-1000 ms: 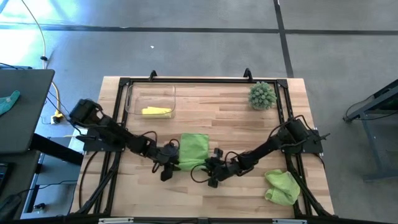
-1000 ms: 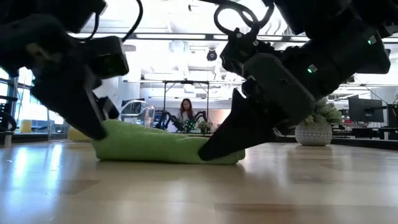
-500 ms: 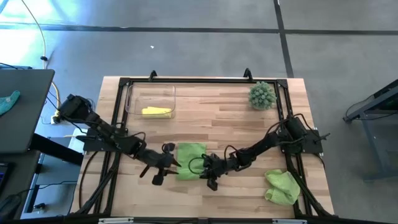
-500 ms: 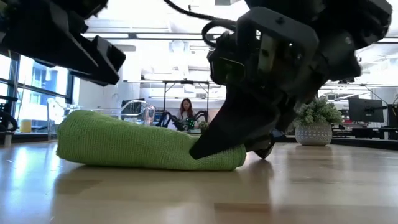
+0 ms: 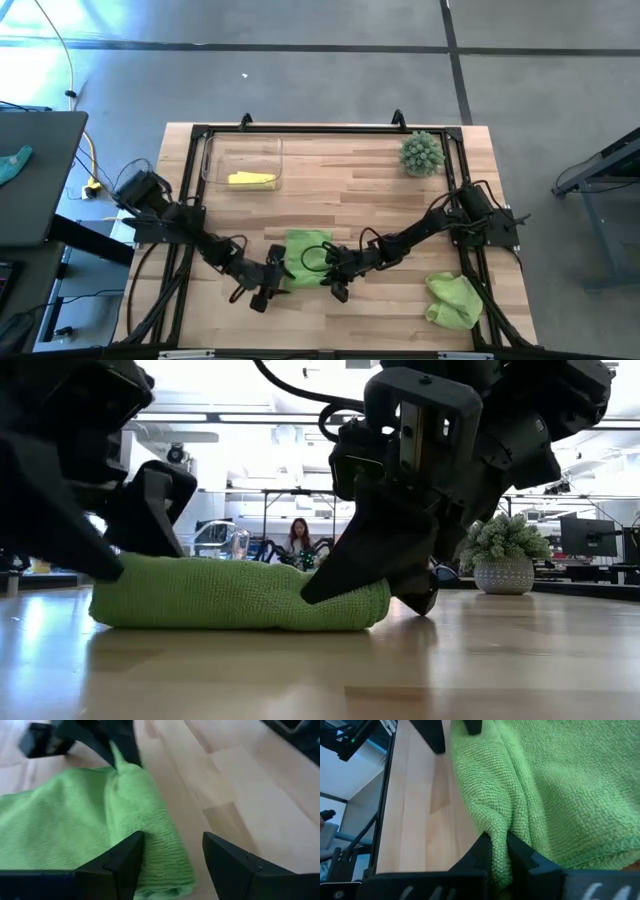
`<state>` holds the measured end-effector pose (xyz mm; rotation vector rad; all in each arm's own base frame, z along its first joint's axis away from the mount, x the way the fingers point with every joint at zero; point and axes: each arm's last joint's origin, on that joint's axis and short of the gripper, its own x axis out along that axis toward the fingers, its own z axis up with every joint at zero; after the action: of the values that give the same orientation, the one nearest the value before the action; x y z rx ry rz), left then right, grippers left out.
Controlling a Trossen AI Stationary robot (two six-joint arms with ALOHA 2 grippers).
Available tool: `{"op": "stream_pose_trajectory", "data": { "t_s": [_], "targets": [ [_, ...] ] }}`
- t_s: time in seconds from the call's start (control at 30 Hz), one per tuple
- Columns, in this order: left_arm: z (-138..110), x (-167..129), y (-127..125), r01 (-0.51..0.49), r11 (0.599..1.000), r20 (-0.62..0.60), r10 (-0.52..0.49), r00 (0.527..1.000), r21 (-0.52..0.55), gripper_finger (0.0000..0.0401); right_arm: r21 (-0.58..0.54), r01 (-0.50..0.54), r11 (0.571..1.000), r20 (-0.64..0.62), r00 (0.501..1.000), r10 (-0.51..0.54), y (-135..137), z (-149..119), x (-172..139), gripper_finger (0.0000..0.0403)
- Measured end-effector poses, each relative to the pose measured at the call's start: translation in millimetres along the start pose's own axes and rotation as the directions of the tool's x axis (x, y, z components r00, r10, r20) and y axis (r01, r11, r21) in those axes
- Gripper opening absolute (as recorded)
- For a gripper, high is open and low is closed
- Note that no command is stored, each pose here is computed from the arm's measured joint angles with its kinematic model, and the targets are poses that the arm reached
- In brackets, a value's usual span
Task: Roll microfiber towels into tight, uniform cylinder then place into a basket
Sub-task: Roll the green microfiber cloth
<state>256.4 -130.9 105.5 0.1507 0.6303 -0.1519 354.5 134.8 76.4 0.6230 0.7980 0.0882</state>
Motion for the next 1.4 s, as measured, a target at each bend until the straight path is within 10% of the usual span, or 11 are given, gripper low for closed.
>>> {"op": "stream_pose_trajectory", "data": {
  "t_s": [0.37,0.97,1.27,1.4],
  "targets": [
    [-4.9,28.8,1.4,-0.081,0.976,-0.055,0.071,0.996,-0.2,0.0173,-0.049,-0.013,0.999,-0.006,1.0,0.013,4.3,-3.7,0.0,0.0012],
    [-5.7,33.7,23.2,-0.016,0.7,-0.115,-0.094,0.989,-0.714,0.0024,-0.362,-0.018,0.932,-0.081,0.997,-0.012,37.3,16.3,-67.5,0.0116],
    [-5.0,35.4,32.3,-0.028,0.641,-0.114,-0.093,0.989,-0.767,0.0039,-0.769,0.092,0.633,0.11,0.994,-0.011,72.0,-9.9,-61.3,0.0119],
    [-4.8,35.7,34.6,-0.033,0.631,-0.113,-0.087,0.99,-0.775,0.0038,-0.786,0.166,0.596,0.145,0.986,-0.083,66.3,-21.9,-47.7,0.0119]
  ]
}}
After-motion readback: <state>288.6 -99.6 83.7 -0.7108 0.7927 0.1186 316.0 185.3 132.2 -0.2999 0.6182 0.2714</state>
